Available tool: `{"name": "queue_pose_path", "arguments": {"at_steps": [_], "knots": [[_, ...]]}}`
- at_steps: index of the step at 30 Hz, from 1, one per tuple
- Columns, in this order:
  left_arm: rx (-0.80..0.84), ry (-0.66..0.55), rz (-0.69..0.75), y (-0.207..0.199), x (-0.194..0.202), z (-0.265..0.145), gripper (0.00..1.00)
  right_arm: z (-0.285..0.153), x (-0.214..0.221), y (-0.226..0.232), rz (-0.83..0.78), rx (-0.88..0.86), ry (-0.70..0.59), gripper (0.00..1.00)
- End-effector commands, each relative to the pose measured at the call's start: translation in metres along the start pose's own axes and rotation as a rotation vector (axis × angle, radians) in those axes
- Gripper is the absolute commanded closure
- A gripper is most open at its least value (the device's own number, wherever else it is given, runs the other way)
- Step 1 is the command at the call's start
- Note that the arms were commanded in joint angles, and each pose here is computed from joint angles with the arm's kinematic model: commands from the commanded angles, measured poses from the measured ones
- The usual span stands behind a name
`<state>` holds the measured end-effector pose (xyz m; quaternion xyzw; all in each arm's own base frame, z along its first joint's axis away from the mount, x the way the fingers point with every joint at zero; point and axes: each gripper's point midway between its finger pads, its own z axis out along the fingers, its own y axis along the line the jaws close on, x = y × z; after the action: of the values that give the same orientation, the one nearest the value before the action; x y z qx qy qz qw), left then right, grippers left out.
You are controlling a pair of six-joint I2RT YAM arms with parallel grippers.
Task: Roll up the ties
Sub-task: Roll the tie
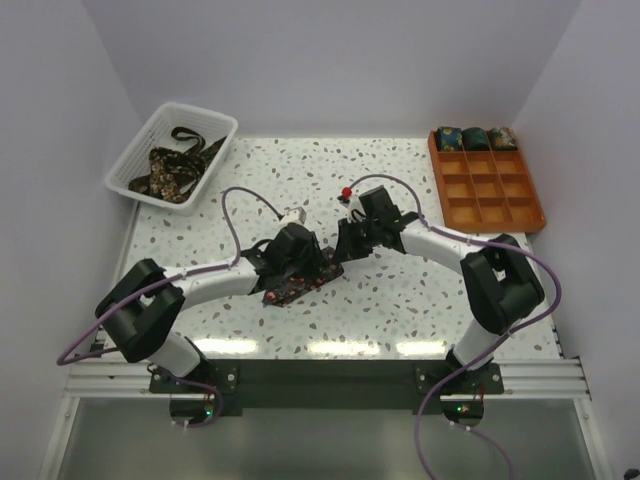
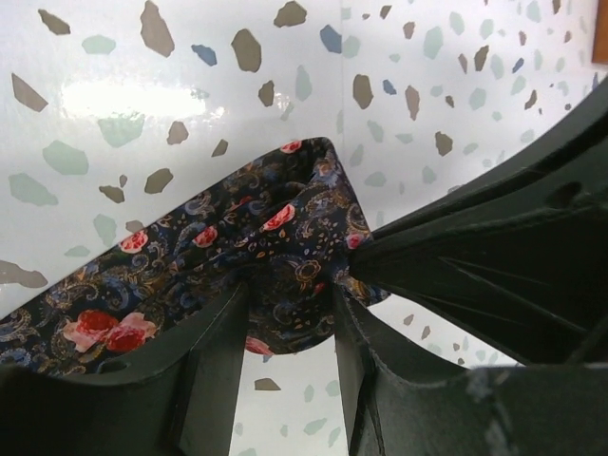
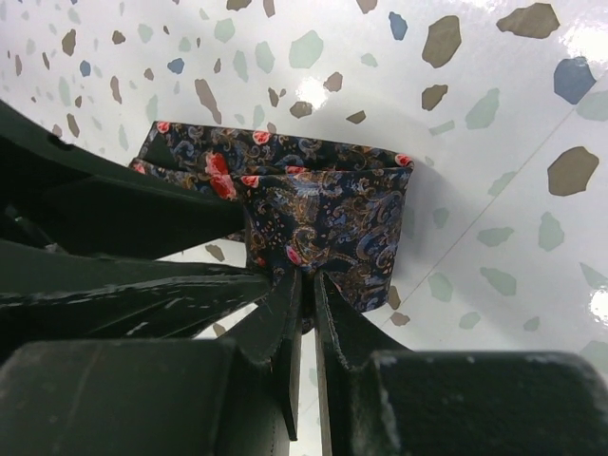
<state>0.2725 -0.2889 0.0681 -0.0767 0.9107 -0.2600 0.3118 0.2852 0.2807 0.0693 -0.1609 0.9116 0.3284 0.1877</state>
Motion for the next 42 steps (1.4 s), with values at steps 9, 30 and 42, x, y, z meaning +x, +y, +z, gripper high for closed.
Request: {"name": "queue_pose_path", "arguments": {"at_steps": [9, 30, 42], "knots": [[-0.003, -0.052, -0.04, 0.009, -0.006, -0.013, 0.51, -0.009, -0.014, 0.004, -0.04, 0.055, -0.049, 0.86], [-0.061, 0.018, -0.015, 0.027, 0.016, 0.008, 0.72, -0.036, -0.035, -0.011, -0.047, 0.176, -0.119, 0.55], [-0.036, 0.05, 0.008, 0.01, 0.015, 0.022, 0.73, -0.028, -0.033, -0.057, -0.033, 0.282, -0.066, 0.59]]}}
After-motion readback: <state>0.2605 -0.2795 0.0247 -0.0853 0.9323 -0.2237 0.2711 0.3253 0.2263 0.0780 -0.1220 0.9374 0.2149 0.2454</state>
